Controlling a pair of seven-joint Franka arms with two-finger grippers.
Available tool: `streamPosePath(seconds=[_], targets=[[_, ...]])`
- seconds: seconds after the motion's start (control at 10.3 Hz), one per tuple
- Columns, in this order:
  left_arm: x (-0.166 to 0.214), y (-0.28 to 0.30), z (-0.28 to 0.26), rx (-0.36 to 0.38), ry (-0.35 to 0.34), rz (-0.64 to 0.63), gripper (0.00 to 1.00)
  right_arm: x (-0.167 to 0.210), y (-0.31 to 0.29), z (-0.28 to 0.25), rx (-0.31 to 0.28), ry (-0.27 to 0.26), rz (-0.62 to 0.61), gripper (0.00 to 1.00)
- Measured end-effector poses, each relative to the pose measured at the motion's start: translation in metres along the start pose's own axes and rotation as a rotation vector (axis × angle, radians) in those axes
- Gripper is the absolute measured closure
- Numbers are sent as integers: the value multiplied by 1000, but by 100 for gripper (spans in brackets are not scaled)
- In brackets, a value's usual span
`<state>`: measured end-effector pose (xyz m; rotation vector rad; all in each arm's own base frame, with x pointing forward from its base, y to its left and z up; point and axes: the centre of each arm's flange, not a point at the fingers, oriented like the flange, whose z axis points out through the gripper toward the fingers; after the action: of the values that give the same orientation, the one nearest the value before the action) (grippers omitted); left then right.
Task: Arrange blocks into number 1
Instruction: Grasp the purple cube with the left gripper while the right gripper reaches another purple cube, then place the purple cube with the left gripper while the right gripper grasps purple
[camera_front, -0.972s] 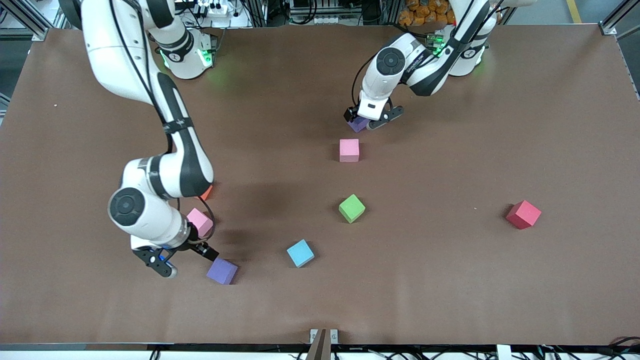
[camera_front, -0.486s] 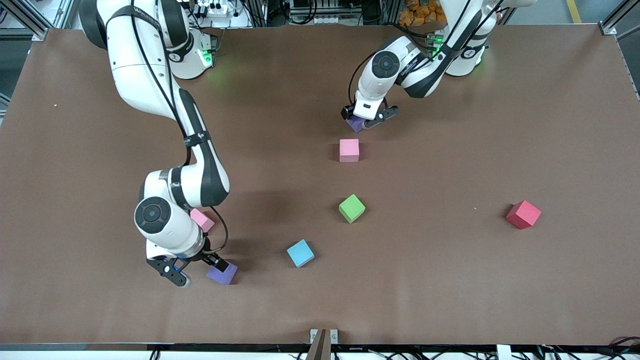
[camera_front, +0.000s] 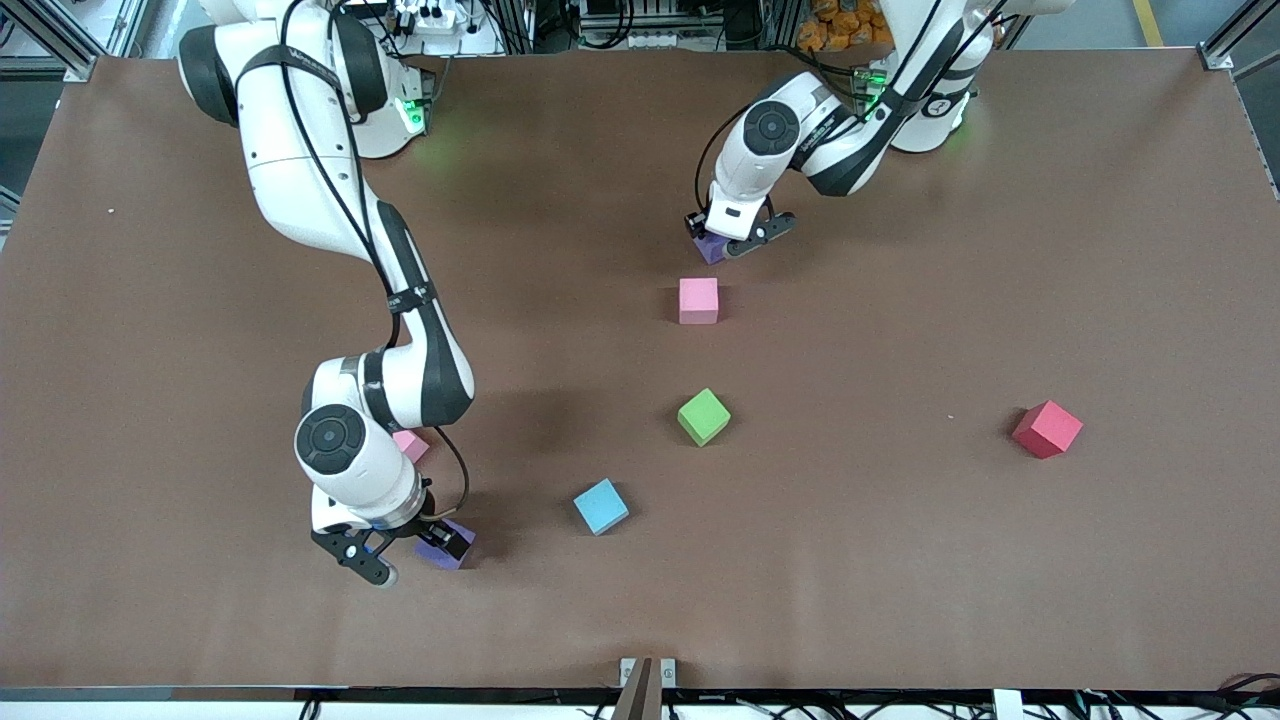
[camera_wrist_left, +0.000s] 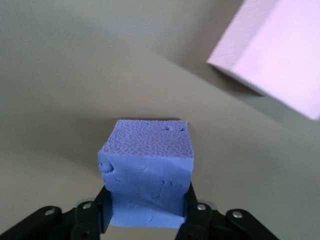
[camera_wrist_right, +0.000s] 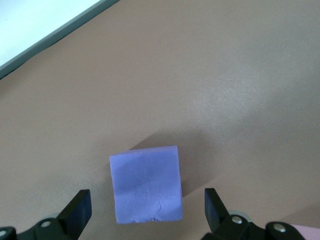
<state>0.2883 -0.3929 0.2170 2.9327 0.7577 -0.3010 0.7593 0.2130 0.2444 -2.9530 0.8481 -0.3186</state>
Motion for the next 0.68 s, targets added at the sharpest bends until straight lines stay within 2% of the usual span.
streamPosePath(seconds=[0.19,0.39,0.68], targets=[[-45,18,-20,-34,29,110,45,1,1,1,2,1,3,0],[-110,20,-22,-27,54,278,45,1,1,5,6,9,2,0],[-166,11,-10,-1,49,409,45,-1,2,17,3,13,0,0]])
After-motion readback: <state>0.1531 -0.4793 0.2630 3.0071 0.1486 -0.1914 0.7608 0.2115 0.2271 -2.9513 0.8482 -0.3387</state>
